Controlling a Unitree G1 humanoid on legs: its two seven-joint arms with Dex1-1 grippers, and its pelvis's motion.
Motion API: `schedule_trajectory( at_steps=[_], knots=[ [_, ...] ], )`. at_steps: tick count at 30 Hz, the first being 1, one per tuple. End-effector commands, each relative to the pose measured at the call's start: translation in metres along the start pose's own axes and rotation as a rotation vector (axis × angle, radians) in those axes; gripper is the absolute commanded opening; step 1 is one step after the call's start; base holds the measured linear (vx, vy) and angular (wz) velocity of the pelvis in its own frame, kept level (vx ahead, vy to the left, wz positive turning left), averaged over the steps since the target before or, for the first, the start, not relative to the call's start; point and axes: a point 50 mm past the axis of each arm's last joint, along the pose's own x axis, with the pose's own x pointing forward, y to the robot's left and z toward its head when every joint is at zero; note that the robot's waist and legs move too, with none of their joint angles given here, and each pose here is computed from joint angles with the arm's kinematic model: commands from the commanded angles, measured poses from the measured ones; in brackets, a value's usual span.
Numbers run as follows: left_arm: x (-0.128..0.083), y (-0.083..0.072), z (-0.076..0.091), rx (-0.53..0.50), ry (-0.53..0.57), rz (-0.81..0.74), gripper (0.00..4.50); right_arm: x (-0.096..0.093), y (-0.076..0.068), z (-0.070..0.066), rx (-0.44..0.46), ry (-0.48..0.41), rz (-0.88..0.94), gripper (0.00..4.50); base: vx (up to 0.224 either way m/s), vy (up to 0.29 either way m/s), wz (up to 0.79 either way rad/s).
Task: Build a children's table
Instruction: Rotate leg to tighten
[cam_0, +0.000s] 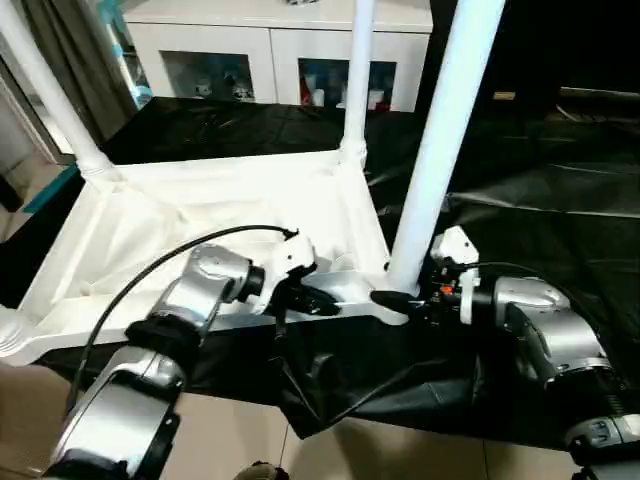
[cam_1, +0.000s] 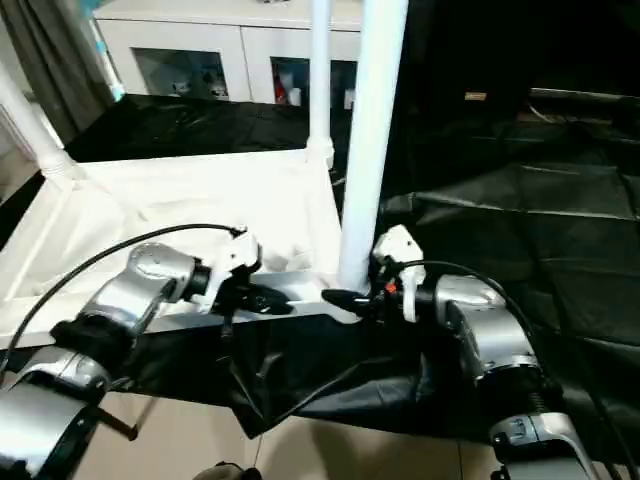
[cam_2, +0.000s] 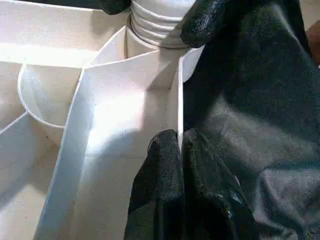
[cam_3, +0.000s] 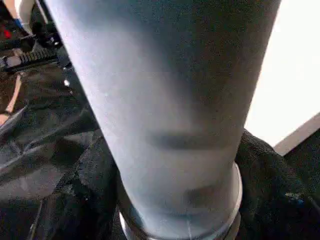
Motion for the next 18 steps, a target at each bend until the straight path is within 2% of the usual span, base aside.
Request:
schedule_trajectory(
  at_steps=[1,6,10,13,15,18],
  knots=[
    [-0.009,0.002,0.008,0.033,-0.013,0.009,0.0,0.006,0.008,-0.005,0.007,0.012,0.036,2.72,0.0,0.0,0.0],
    [-0.02,0.005,0.004,0.019,-0.012,0.082,0.0,0.032,0.014,-0.009,0.049,-0.027,-0.01,2.71,0.0,0.0,0.0],
    [-0.02,0.01,0.002,-0.016,-0.008,0.175,0.0,0.056,0.008,-0.011,0.074,-0.04,-0.217,2.7,0.0,0.0,0.0],
    [-0.016,0.015,0.001,-0.041,0.0,0.262,0.0,0.071,0.009,-0.011,0.117,-0.063,-0.325,2.7,0.0,0.0,0.0],
    [-0.009,0.02,0.005,-0.065,-0.02,0.337,0.0,0.086,0.009,-0.011,0.177,-0.071,-0.439,2.7,0.0,0.0,0.0],
    [0.004,0.024,0.013,-0.085,-0.039,0.41,0.0,0.101,0.01,-0.011,0.217,-0.052,-0.534,2.7,0.0,0.0,0.0]
  ],
)
